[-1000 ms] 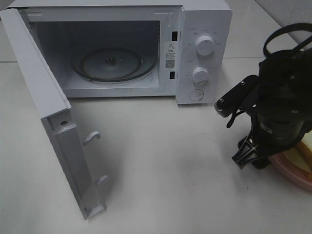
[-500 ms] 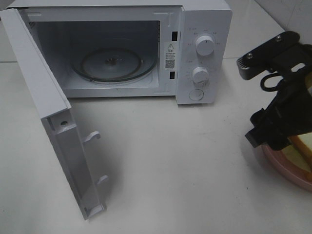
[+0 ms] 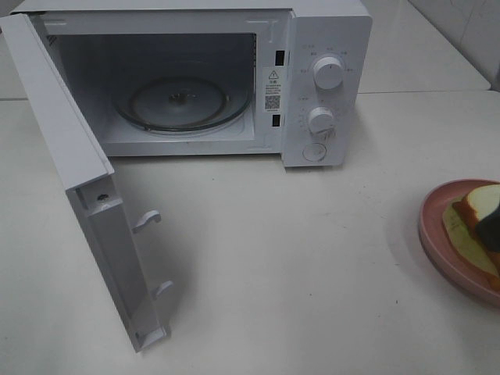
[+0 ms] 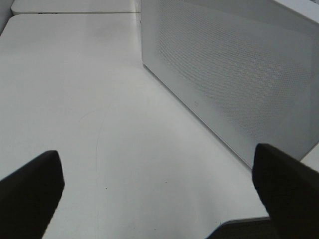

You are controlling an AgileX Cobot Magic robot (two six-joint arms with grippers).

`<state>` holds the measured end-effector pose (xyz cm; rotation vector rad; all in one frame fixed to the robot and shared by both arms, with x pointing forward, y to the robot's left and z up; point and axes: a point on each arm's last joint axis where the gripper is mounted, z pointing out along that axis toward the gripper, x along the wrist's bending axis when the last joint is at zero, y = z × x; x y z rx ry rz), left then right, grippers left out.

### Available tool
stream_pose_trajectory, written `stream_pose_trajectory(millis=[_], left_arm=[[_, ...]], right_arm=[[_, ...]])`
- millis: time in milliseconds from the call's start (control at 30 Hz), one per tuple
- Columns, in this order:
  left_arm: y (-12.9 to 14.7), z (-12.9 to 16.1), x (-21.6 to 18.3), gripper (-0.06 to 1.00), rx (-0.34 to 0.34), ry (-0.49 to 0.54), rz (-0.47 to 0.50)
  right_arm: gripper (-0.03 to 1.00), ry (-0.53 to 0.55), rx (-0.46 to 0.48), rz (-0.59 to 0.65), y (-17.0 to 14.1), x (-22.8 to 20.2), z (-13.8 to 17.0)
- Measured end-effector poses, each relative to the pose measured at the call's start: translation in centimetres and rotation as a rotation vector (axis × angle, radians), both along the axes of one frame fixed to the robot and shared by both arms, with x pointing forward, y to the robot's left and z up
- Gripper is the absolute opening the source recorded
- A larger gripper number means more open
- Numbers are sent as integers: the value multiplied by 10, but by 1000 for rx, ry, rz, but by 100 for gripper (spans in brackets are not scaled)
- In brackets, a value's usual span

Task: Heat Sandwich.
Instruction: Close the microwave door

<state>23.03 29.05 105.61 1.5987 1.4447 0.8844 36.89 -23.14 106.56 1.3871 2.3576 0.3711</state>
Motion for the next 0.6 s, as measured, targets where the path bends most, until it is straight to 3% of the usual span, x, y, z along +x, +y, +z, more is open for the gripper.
stream_pose_trajectory(millis=[467,600], left_arm=[[0,0,0,96,0,0,0],[0,0,0,96,0,0,0]], right_arm=[[76,-131,147,-21,-48,-71,31],[76,-230,218,-15,-65,-95,36]])
